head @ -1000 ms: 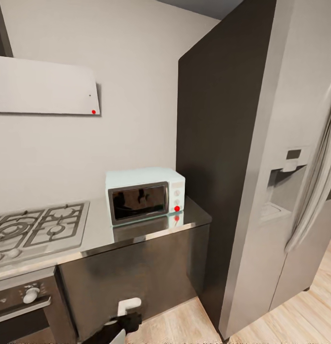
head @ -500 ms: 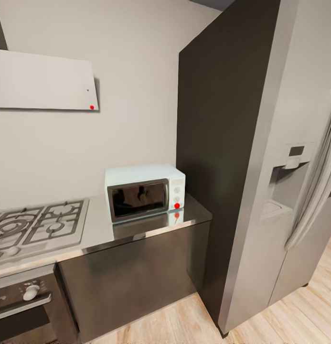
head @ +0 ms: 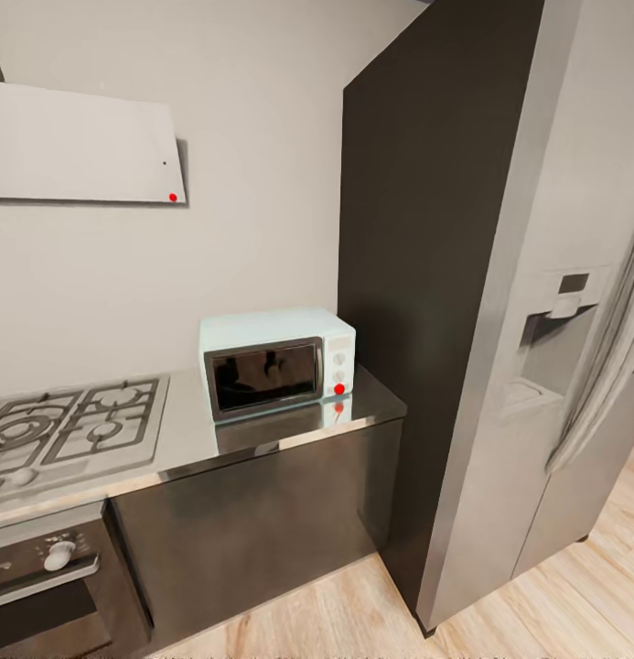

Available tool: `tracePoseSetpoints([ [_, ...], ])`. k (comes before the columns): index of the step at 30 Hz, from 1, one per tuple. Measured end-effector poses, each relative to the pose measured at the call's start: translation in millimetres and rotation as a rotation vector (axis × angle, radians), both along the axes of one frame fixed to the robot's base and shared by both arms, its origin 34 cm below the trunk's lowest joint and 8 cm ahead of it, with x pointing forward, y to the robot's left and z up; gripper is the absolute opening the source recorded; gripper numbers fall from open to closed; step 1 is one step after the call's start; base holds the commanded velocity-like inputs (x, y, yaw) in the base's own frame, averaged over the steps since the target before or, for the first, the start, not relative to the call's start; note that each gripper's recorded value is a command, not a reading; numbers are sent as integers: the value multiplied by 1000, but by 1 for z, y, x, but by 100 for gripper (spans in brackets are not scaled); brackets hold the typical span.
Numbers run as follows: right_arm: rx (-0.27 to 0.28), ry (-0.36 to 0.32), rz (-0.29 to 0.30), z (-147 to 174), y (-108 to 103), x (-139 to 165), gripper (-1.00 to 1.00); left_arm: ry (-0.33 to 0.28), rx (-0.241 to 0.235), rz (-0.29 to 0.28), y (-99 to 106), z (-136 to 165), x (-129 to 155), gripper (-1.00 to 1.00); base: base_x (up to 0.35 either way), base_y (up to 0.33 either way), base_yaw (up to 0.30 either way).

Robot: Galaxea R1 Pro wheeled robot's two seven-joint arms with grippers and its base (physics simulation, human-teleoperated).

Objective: In the kitchen, take the popcorn bag from the countertop, put it into the microwave, and heat it until the popcorn is cooked so the cooked popcorn ends up inside the bag.

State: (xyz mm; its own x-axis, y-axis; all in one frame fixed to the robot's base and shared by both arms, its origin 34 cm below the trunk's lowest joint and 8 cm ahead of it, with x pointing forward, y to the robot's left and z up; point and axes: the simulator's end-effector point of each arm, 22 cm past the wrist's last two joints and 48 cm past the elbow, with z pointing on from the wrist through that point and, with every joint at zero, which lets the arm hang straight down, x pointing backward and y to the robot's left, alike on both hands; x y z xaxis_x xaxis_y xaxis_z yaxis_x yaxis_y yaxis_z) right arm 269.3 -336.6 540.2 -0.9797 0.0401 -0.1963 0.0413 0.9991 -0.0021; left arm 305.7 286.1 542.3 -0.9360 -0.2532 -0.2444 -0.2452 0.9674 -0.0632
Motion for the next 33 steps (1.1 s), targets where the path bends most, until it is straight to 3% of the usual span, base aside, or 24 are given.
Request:
tracePoseSetpoints([
  [6,0,0,1,0,0,0,100,2,4,-3,-1,0,-1,100,0,0,98],
  [12,-9,0,-1,1,-7,0,100,0,-10,-7,-18,-1,0,100,0,0,276],
  [33,-35,-1,1,0,-8,0,100,-7,-27,7,-21,0,2,100,0,-1,290],
])
